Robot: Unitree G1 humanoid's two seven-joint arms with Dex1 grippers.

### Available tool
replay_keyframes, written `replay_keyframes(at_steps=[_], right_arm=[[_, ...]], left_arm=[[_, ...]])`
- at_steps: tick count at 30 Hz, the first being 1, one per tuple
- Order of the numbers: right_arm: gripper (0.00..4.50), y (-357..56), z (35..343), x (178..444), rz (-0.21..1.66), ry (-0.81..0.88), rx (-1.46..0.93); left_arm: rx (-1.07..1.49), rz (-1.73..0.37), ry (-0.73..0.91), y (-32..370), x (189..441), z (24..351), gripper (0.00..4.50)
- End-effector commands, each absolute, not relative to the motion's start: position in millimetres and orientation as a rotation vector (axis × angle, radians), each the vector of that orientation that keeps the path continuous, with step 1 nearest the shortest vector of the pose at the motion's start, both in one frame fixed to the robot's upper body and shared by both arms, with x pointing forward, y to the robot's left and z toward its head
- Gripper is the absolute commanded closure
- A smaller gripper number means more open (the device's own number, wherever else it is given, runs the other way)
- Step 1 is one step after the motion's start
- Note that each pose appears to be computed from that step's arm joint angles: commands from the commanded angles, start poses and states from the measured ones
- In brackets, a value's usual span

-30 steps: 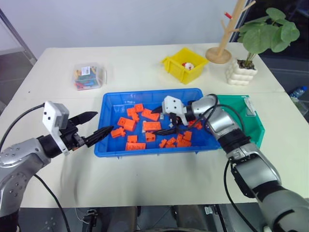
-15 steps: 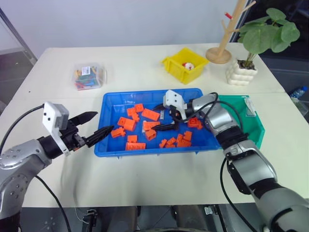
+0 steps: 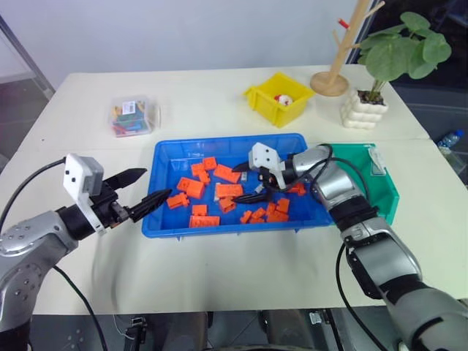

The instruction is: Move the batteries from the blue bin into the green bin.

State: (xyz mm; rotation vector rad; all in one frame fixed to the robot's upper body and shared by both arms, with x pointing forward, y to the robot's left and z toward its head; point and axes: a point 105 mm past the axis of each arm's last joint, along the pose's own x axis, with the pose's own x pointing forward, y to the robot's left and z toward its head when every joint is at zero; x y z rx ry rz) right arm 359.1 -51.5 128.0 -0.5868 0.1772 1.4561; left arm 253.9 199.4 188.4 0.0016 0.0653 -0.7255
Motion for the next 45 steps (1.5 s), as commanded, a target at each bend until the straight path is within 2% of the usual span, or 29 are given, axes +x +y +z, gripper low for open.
replay_keyframes(at_steps=[1, 6, 11, 16, 27, 30, 35, 41, 45], right_arm=[[0.05, -51.3, 113.2, 351.2, 1.49, 0.22, -0.633], [0.05, -48.6, 108.3, 342.6, 1.537, 0.228, -0.646], [0.05, -49.3, 117.1, 334.6, 1.562, 0.211, -0.635], [0.05, -48.1, 137.2, 355.1, 1.464, 0.169, -0.61], [0.05, -45.9, 114.6, 362.5, 1.435, 0.234, -0.61], [0.95, -44.0, 112.6, 362.3, 1.439, 0.237, -0.608], [3.3, -38.0, 121.9, 364.3, 1.433, 0.204, -0.593], [3.3, -35.8, 143.2, 368.2, 1.415, 0.138, -0.593], [3.3, -42.8, 180.9, 382.5, 1.331, 0.061, -0.556]], left_arm=[[0.024, -0.725, 0.015, 198.9, 250.2, 200.2, 0.0], [0.023, -0.723, 0.014, 198.5, 250.1, 200.1, 0.0], [0.022, -0.718, 0.015, 199.3, 250.0, 199.3, 0.0], [0.019, -0.72, 0.013, 198.7, 250.8, 199.1, 0.0], [0.028, -0.715, 0.008, 198.4, 251.1, 198.6, 0.0], [0.031, -0.711, 0.008, 199.8, 250.9, 198.7, 0.0], [0.033, -0.71, 0.008, 200.0, 251.3, 198.9, 0.0], [0.03, -0.707, 0.012, 200.1, 251.0, 196.9, 0.0], [0.027, -0.707, 0.014, 200.8, 251.2, 196.8, 0.0]])
